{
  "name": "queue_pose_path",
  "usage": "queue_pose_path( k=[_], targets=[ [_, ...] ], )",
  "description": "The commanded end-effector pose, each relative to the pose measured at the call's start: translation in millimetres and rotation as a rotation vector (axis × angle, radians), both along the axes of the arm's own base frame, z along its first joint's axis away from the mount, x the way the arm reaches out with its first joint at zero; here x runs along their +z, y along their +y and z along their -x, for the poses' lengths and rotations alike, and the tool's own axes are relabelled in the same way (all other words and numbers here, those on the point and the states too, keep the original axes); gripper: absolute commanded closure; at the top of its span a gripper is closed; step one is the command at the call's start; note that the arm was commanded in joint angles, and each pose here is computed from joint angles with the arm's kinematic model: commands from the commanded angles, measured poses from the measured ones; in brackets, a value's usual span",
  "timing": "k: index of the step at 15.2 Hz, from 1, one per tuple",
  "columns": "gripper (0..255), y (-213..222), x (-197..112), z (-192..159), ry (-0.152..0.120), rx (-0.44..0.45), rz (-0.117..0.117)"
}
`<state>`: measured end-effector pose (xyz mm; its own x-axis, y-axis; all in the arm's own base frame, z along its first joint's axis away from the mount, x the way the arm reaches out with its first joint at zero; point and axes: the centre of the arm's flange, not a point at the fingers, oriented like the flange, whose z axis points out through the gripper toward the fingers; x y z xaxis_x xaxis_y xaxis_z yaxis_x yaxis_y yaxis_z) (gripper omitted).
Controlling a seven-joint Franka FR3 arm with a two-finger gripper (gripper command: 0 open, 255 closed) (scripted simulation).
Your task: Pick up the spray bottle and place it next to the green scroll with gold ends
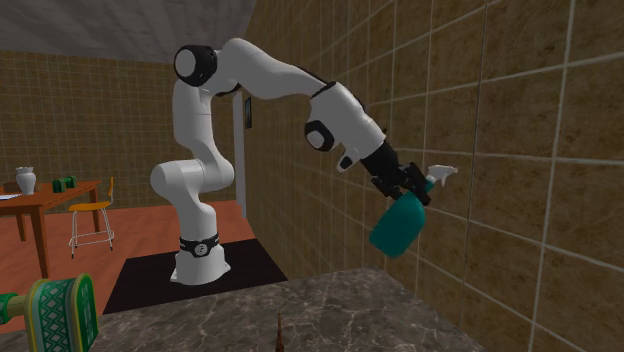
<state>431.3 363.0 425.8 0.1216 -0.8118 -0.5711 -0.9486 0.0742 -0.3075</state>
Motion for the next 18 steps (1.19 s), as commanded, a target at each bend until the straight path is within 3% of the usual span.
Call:
queue_pose_path(
  k=[1,18],
  targets=[
    [255,2.3,14.9,2.2,-0.008,0.005,-0.004],
    [255,2.3,103.1,2.2,-0.008,0.005,-0.004]
  ],
)
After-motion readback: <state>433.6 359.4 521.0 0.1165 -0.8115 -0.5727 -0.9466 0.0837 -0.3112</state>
